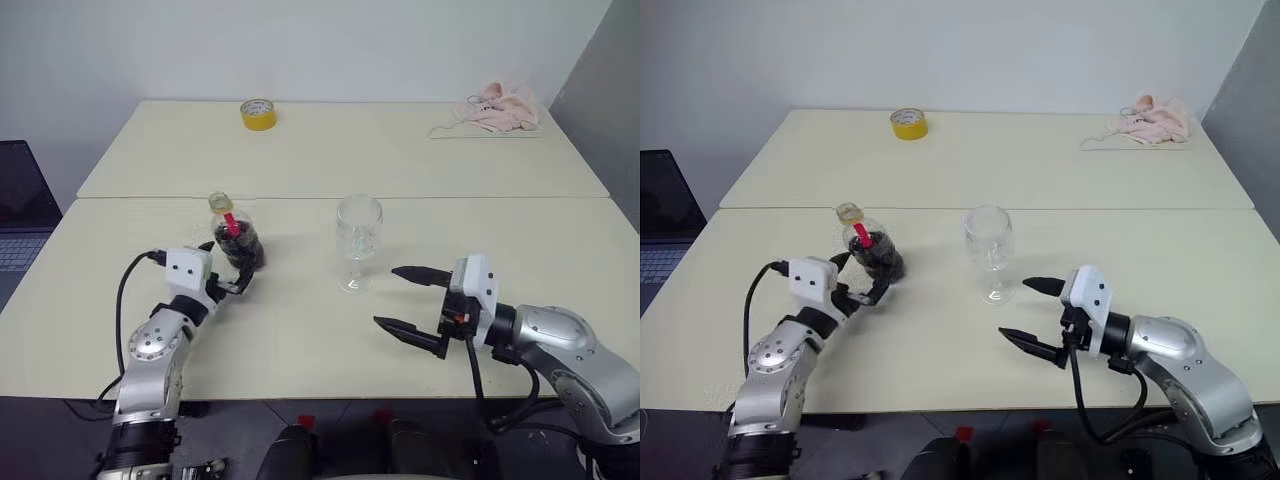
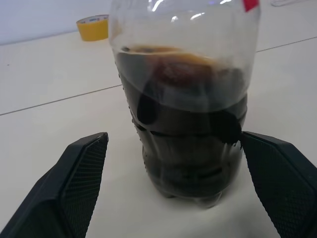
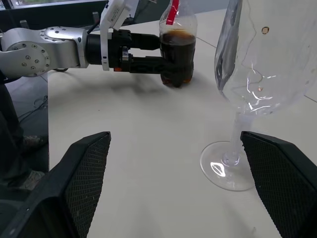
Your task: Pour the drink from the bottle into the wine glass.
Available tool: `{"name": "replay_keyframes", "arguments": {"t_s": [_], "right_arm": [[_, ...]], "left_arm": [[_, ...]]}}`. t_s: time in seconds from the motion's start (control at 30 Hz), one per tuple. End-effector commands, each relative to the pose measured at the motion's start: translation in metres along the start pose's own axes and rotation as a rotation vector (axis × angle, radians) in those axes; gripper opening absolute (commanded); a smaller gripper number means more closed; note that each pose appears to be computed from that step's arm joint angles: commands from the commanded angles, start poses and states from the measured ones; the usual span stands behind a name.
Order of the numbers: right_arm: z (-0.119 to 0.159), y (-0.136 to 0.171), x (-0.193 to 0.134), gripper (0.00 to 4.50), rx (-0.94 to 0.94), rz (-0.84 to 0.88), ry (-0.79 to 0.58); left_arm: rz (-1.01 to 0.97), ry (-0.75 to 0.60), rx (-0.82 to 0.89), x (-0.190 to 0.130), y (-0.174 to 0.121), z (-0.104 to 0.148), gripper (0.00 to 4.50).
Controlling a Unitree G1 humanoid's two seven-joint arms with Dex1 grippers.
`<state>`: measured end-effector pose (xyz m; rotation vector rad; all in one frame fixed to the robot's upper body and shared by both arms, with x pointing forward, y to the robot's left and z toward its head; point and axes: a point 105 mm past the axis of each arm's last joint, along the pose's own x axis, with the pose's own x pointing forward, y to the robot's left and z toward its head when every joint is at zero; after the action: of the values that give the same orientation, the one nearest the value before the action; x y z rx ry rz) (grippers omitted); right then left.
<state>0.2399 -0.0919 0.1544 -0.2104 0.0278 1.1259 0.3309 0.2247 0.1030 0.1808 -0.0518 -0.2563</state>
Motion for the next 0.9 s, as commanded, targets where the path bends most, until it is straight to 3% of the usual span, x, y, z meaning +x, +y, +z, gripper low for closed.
{"name": "replay_keyframes", "arguments": {"t_s": [0.03,0.27,0.67,0.9], "right_arm": [[0.012,0.005,0.001,4.49,-0.037,0.019,-0.043],[0.011,0.006,0.001,4.49,-0.039,0.014,-0.049],[0.035,0.005,0.0,4.49,-0.027,0.004,-0.148],[0.041,0.011,0.0,4.5,-0.06,0.036,-0.143]], "left_arm": [[0.006,-0.041,0.032,0.005,0.001,0.01,4.5],[-0.001,-0.058,0.029,0.011,-0.004,0.016,4.5],[-0.046,-0.072,0.025,0.021,-0.012,0.023,4.5],[-0.052,-0.067,0.019,0.023,-0.011,0.023,2.52]]}}
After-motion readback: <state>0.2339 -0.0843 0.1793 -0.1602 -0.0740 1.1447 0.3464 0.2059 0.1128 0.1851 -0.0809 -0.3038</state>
